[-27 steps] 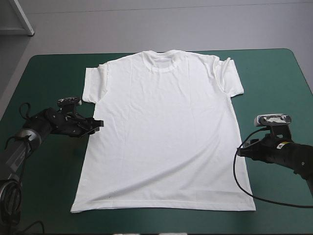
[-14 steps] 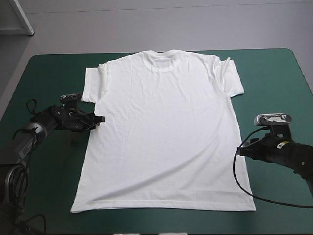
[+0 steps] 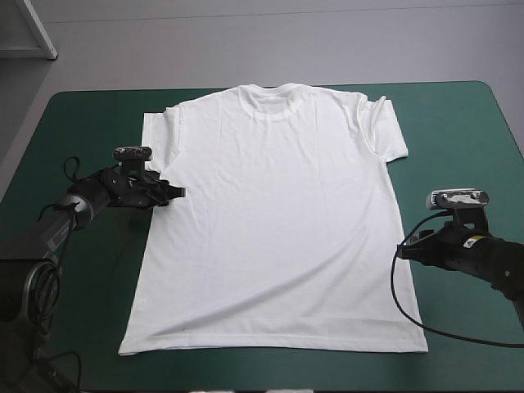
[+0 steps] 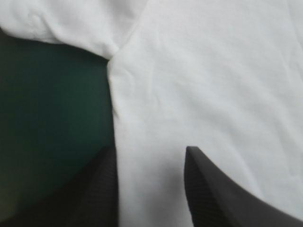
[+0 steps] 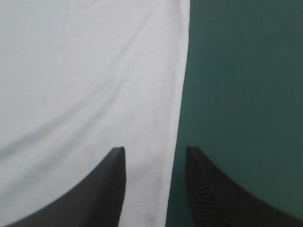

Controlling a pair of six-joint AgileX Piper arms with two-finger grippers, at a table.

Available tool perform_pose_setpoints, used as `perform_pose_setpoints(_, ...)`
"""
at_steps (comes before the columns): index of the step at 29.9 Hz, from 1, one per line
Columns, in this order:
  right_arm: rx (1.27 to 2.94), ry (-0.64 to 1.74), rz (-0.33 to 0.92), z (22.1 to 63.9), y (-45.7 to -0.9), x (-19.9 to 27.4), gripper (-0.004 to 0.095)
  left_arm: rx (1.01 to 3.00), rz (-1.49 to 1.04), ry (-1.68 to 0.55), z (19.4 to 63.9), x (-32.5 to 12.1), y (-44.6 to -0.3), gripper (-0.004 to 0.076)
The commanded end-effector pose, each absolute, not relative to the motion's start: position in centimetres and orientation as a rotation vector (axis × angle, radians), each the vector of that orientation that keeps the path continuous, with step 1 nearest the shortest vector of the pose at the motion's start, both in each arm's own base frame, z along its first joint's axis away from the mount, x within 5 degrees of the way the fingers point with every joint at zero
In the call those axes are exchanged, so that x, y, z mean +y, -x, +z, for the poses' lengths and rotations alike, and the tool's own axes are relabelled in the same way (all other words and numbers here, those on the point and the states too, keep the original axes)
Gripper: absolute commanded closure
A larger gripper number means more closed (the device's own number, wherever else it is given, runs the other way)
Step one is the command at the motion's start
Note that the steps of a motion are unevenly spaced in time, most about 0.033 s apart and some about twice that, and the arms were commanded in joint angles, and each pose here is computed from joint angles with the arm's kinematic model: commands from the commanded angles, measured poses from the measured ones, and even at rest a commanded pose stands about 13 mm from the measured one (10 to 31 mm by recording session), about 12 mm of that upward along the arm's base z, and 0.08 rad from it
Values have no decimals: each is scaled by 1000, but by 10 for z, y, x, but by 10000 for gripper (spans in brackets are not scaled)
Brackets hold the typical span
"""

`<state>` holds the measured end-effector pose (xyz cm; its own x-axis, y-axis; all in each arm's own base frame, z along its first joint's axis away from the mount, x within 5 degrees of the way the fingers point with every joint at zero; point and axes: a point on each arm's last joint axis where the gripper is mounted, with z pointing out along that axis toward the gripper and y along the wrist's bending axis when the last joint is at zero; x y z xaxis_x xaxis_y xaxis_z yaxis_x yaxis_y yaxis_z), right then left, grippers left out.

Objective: Fold the cloth

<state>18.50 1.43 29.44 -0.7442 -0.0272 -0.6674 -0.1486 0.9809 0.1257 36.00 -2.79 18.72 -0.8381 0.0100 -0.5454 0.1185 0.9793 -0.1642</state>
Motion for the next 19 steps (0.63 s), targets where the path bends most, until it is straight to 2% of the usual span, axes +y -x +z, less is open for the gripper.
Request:
perform_pose_setpoints(1, 2324, 117, 214, 309, -188, 14, 508, 2712, -279, -162, 172, -32, -350, 522)
perform_pose_setpoints(4, 2323, 117, 214, 309, -188, 14, 508, 2757, -255, -196, 166, -31, -347, 705)
perform_pose_setpoints(12, 2311, 124, 194, 310, -192, 13, 507, 2765, -261, -204, 166, -31, -346, 705)
perform_pose_setpoints(19, 2374, 144, 153, 328, -246, 9, 507, 2758, -263, -223, 173, -31, -344, 705)
